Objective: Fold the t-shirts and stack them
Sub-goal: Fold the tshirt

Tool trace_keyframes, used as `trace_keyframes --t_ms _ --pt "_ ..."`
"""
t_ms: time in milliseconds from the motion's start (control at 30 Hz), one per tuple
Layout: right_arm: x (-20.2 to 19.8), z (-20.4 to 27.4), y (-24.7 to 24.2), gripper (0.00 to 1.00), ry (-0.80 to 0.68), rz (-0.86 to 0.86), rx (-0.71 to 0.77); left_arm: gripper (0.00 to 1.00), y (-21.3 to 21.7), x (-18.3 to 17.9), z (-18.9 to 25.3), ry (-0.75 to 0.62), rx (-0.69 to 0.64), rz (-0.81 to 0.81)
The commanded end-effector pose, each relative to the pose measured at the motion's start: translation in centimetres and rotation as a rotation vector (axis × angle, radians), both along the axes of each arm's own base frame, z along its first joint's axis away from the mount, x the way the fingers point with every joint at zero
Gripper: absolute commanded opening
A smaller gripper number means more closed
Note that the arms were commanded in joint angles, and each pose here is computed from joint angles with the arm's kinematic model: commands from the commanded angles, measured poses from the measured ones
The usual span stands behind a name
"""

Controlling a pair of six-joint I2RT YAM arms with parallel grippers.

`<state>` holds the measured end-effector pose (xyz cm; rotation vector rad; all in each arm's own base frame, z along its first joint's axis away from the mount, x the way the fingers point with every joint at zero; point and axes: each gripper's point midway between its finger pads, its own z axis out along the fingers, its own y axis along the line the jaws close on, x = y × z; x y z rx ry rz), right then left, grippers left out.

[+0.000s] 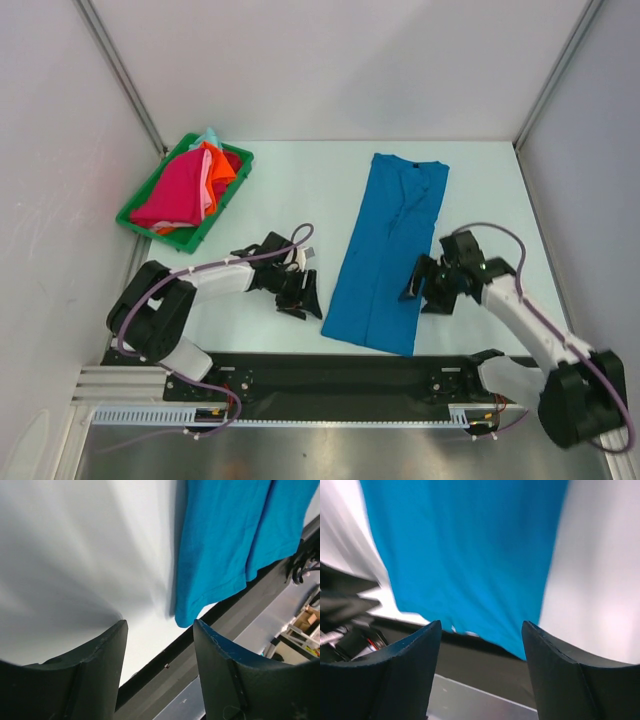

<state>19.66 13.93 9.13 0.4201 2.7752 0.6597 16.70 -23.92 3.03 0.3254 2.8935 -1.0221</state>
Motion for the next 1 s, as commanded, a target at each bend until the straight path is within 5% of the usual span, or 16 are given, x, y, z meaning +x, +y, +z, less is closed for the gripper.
trace_keyframes --t_ms 0,133,367,667,967 --pt "-4.2 -0.1 0.7 0.7 0.022 -0.026 0.089 0.61 -1.6 0.3 0.8 -0.007 -0.093 -0.019" --pt "-7.6 -1.7 0.8 0.68 0.056 -0.055 0.116 0.61 -2.4 -0.9 0.2 0.016 -0.097 -0.046" --pt "-9.7 -4.3 0.5 0.47 0.102 -0.077 0.119 0.59 -2.7 -1.7 -1.3 0.048 -0.067 -0.049" --pt "-10.7 -6.6 0.2 0.54 0.165 -0.07 0.072 0.55 -2.9 -1.8 -2.1 0.061 -0.056 -0.054" --pt "-10.4 -7.3 -0.1 0.49 0.147 -0.083 0.048 0.47 -2.5 -3.0 -3.3 0.087 -0.035 -0.056"
